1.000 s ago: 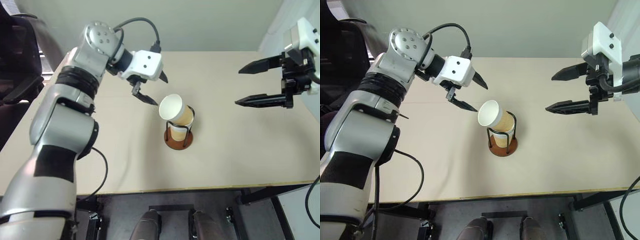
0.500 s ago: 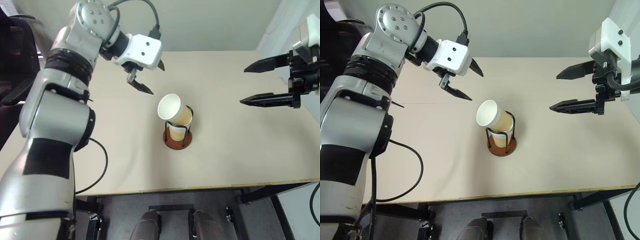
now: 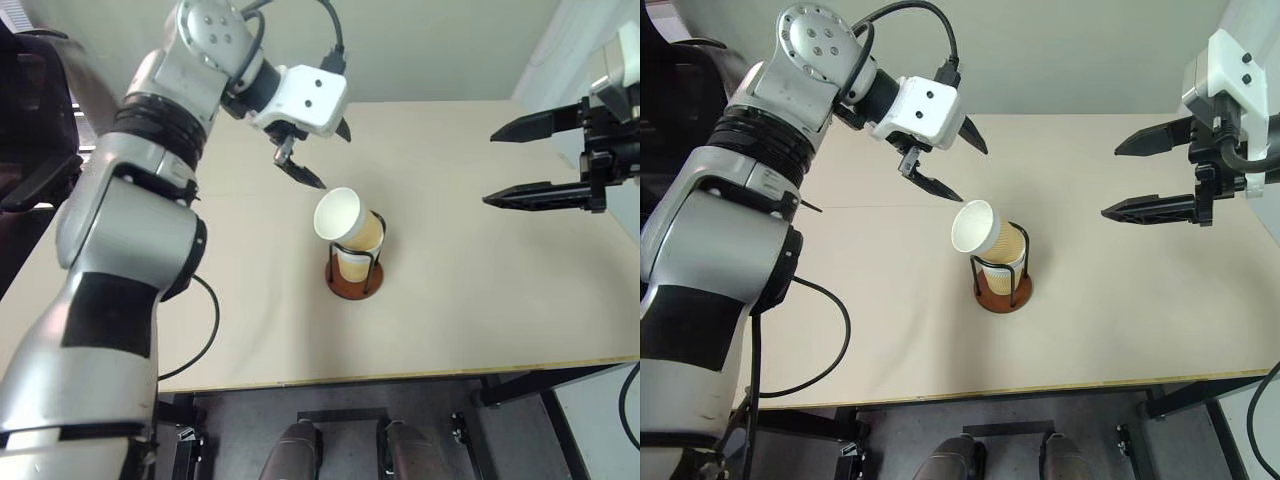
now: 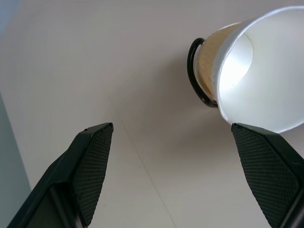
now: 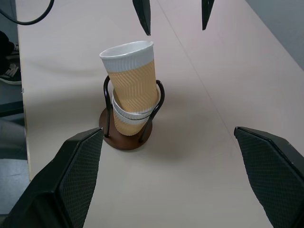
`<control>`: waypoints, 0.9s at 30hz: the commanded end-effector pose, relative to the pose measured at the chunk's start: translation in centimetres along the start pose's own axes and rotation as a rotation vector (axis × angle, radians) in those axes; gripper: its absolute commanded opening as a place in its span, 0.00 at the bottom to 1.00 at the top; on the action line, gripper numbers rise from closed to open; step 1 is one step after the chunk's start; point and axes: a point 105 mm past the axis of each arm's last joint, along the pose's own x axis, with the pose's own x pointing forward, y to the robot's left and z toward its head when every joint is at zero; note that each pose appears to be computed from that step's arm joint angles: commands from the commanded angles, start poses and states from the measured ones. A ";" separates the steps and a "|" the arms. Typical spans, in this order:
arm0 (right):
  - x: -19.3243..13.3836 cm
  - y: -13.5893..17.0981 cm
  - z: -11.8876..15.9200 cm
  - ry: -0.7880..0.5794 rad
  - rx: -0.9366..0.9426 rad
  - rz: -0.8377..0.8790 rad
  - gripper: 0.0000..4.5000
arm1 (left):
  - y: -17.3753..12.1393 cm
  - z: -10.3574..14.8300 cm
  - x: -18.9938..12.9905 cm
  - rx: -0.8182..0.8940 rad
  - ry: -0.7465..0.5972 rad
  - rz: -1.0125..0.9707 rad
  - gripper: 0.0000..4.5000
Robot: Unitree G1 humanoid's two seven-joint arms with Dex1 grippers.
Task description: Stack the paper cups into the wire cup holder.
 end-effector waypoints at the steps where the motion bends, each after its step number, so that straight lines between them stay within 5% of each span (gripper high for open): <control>1: -1.0 0.1 1.0 0.000 -0.048 -0.030 1.00 | 0.2 1.3 0.2 0.057 -0.021 -0.031 0.95; 15: -1.1 0.2 0.9 0.006 -0.044 -0.037 1.00 | 0.0 3.3 2.9 0.131 -0.094 -0.088 0.95; 27: -1.1 0.3 0.8 0.007 -0.042 -0.043 1.00 | 2.3 5.3 5.0 0.230 -0.133 0.088 0.95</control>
